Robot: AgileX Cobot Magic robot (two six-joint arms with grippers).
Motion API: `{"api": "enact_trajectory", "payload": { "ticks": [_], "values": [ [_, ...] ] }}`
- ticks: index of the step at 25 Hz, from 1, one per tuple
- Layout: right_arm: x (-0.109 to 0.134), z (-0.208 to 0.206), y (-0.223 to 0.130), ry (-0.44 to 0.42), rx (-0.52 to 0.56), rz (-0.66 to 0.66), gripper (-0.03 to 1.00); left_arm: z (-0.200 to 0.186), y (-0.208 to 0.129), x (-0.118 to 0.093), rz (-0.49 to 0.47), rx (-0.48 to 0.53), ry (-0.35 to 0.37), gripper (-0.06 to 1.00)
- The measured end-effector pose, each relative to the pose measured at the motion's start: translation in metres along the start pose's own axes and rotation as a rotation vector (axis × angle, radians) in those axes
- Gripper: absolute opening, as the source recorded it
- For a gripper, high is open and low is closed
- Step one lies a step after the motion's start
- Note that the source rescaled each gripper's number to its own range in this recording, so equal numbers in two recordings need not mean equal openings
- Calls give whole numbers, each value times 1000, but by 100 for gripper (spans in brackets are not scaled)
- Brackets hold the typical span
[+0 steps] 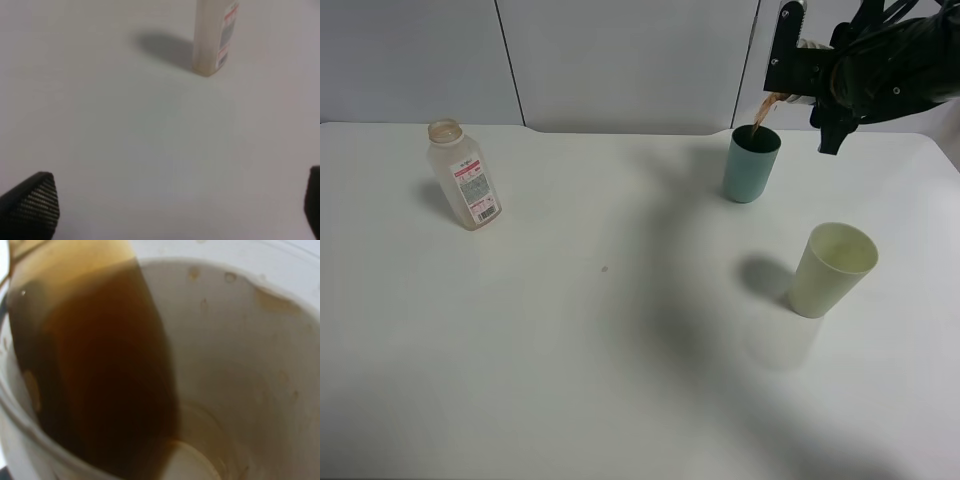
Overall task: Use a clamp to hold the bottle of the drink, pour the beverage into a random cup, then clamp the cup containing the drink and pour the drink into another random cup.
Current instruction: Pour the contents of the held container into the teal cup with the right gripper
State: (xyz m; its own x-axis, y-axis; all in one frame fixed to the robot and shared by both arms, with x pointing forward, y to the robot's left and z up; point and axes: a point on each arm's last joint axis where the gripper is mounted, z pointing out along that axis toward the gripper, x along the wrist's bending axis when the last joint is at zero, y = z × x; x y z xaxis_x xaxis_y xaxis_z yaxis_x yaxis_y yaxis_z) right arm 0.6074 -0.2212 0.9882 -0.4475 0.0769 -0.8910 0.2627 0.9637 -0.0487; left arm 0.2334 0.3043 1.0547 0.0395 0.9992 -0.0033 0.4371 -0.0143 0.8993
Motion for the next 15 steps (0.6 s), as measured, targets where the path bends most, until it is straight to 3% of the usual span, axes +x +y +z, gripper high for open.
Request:
{"api": "enact_trajectory", "payload": {
  "ticks": [15],
  "values": [
    [-1, 0, -2, -10, 25, -142, 3, 0, 0, 0, 0, 0, 0, 100]
  ]
}}
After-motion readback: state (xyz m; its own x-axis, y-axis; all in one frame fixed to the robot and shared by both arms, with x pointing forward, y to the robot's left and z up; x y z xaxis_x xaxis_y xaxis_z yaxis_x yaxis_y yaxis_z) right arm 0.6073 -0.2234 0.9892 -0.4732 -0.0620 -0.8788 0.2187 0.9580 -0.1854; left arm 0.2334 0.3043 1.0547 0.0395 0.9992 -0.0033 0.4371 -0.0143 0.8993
